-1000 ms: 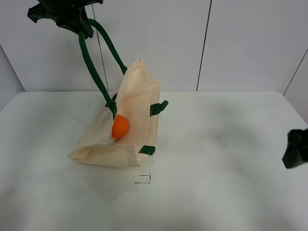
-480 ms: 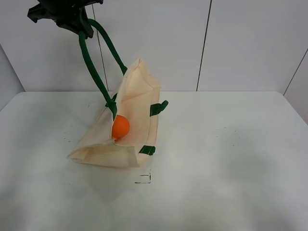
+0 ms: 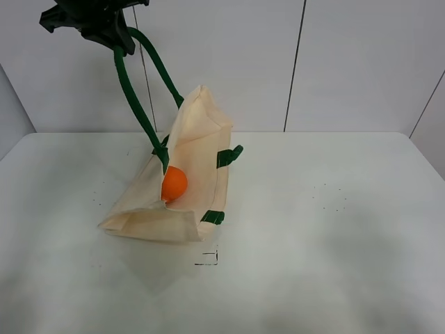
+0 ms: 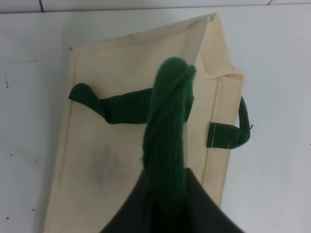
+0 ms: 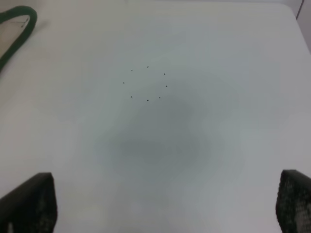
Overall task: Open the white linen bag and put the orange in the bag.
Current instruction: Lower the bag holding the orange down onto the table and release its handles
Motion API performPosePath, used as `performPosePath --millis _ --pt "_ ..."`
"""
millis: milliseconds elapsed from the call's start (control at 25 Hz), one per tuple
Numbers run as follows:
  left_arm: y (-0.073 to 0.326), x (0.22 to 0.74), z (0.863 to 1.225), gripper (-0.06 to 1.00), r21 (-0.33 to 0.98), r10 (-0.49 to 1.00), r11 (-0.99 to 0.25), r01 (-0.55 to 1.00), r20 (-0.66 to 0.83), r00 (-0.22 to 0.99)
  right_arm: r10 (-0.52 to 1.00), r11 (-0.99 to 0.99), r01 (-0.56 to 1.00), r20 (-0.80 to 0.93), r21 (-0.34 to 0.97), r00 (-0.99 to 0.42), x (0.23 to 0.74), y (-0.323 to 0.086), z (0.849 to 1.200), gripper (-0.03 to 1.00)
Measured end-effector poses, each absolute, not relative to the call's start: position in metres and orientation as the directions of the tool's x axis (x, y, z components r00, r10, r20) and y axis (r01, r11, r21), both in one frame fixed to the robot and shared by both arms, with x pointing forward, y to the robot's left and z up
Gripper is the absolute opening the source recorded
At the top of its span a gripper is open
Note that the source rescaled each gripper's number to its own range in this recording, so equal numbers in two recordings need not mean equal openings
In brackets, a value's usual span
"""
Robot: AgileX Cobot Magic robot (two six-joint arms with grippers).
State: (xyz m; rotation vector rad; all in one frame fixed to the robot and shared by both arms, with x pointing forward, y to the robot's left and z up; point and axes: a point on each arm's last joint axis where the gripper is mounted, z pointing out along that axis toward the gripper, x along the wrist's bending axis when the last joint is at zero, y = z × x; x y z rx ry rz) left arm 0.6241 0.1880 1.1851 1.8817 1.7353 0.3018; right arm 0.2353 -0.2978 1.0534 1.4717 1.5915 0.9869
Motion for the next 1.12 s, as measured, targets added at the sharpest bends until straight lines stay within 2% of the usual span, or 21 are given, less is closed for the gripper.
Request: performPosePath --millis 440,1120 --pt "0.1880 0.6241 1.1851 0.00 0.536 0.969 -0.009 0.844 -0.202 0.139 1.000 0.020 0.429 -0.019 0.903 -0.007 0.2354 -0.2976 1.0534 1.00" --pt "0.1864 0.6293 1.1776 0.00 0.521 0.970 -0.011 0.854 -0.202 0.136 0.999 0.030 0.428 -0.016 0.903 -0.038 0.2353 -0.2974 1.0534 1.00"
